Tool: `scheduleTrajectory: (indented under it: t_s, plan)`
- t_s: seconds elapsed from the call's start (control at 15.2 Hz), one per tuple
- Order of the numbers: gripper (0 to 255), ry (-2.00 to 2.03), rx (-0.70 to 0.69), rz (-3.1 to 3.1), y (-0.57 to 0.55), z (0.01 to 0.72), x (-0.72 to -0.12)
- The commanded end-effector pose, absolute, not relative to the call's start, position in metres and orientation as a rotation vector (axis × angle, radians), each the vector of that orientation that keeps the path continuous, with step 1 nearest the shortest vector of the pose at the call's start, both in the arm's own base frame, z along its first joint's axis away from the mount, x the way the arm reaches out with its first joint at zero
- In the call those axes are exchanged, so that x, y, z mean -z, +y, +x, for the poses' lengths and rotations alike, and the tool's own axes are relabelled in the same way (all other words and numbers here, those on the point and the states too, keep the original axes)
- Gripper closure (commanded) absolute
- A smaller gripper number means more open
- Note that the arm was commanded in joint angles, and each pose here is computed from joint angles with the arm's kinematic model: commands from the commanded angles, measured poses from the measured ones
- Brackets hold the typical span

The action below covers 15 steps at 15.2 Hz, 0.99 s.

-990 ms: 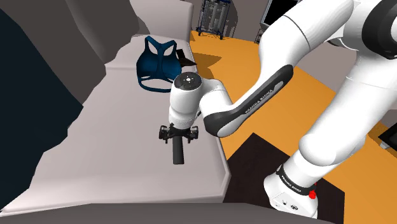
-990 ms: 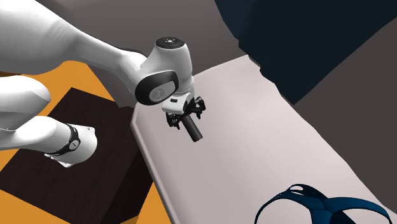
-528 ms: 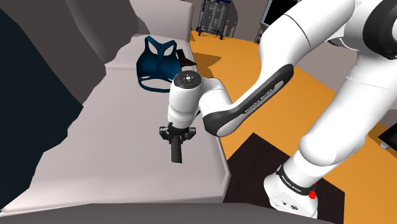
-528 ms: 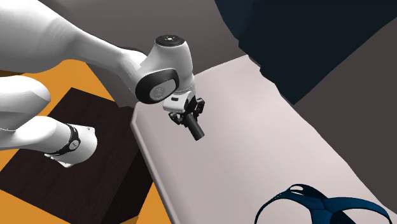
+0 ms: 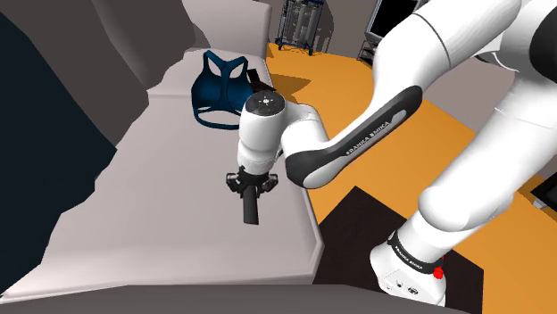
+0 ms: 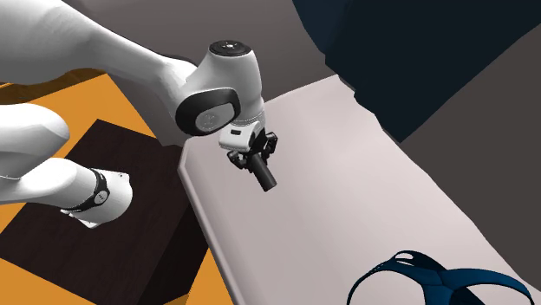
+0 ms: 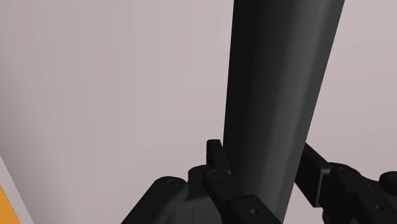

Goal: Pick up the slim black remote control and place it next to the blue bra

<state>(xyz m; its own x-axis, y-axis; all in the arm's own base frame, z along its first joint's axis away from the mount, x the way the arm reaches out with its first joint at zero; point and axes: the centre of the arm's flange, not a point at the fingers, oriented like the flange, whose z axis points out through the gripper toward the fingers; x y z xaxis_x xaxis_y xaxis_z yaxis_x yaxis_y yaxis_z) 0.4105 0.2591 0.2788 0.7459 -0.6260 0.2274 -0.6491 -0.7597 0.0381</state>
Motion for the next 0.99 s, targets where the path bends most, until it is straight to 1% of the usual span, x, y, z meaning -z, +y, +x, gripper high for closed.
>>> scheduleTrajectory:
  t_s: [0.0, 0.92]
  plan:
    - [255, -1.037, -0.304, 2.827, 0.259, 0.41, -0.29]
    - [255, -1.037, -0.304, 2.827, 0.259, 0.41, -0.364]
